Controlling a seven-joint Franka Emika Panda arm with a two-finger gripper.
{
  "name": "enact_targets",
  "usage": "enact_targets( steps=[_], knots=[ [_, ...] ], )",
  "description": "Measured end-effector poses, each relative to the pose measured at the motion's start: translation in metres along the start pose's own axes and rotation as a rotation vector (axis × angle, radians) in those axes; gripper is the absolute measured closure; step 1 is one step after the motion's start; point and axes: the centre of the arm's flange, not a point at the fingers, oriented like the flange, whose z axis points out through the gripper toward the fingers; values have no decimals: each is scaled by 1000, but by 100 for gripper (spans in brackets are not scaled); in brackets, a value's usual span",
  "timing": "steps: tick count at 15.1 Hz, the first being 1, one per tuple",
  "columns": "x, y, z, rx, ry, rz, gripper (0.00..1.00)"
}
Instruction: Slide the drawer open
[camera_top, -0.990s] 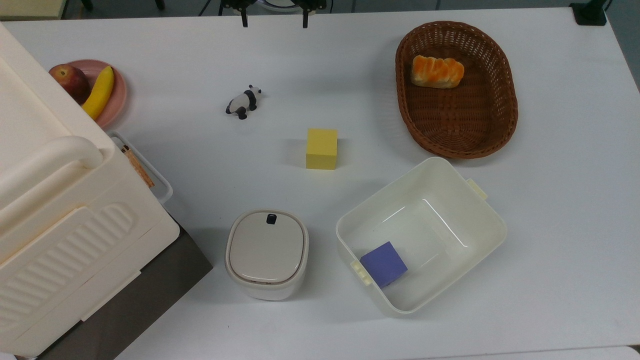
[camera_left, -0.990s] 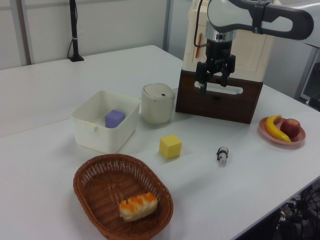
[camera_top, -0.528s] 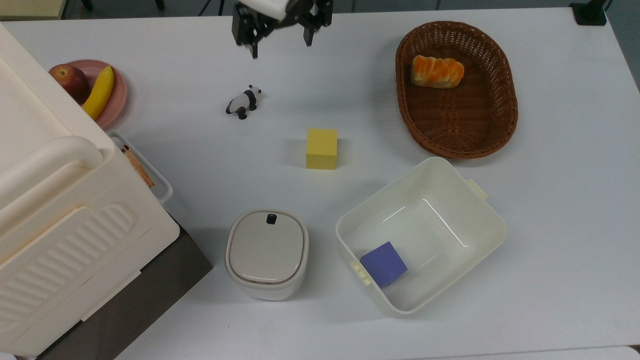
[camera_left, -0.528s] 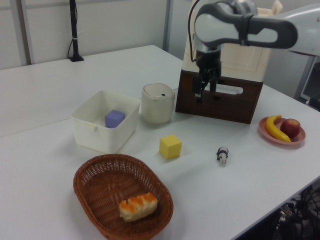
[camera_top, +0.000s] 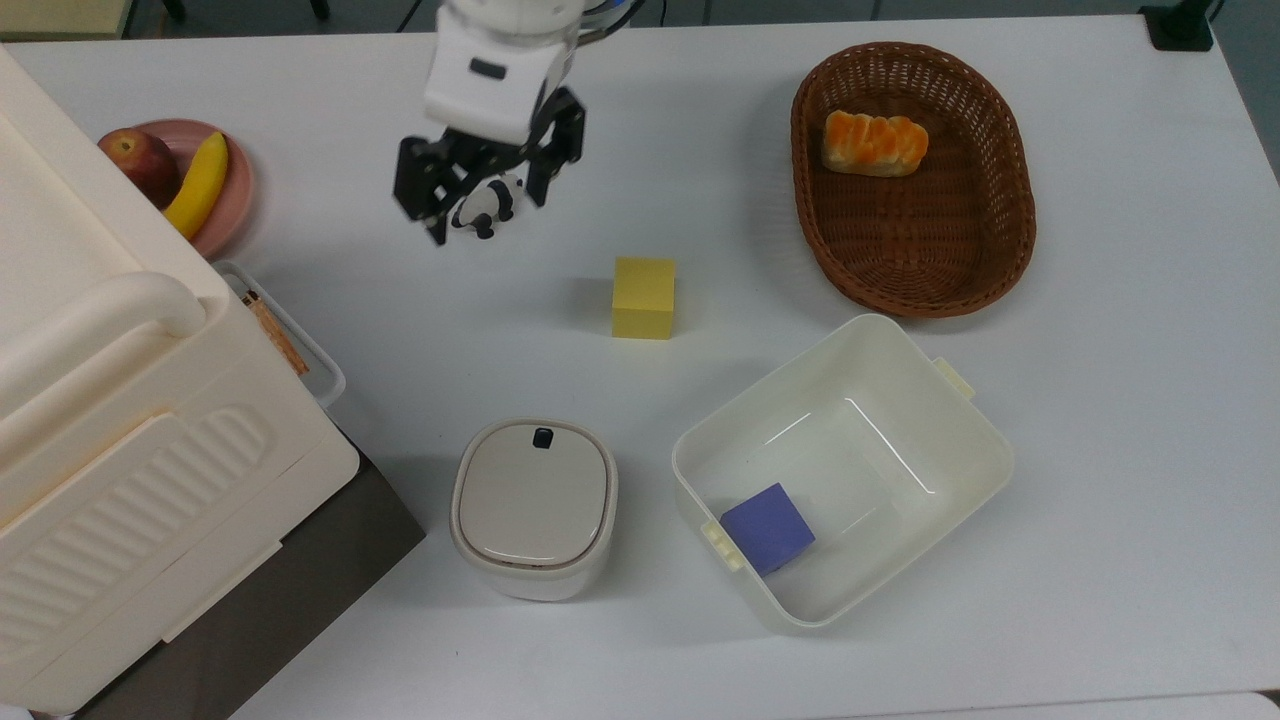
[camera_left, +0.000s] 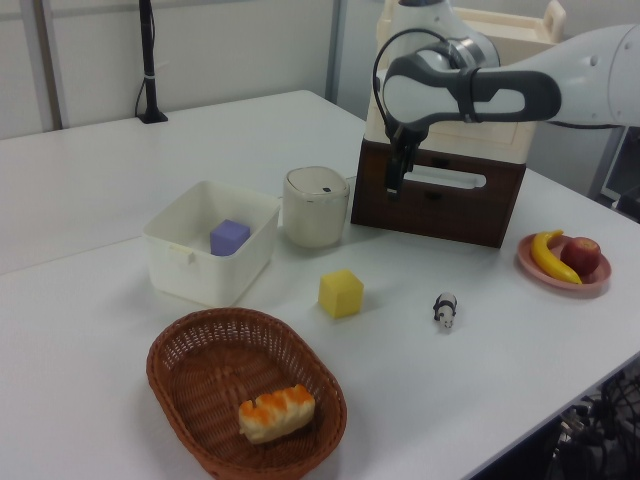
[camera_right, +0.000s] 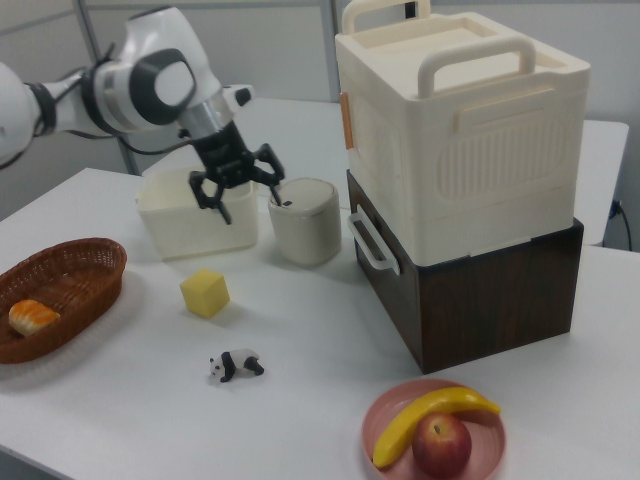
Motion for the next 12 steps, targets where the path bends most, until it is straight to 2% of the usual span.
enact_targets(
  steps=[3, 7, 12],
  knots=[
    [-5, 30, 25, -35, 47, -25, 0],
    [-6, 52, 46, -73, 99, -8, 0],
    [-8, 66, 72, -100, 120, -10, 4]
  ],
)
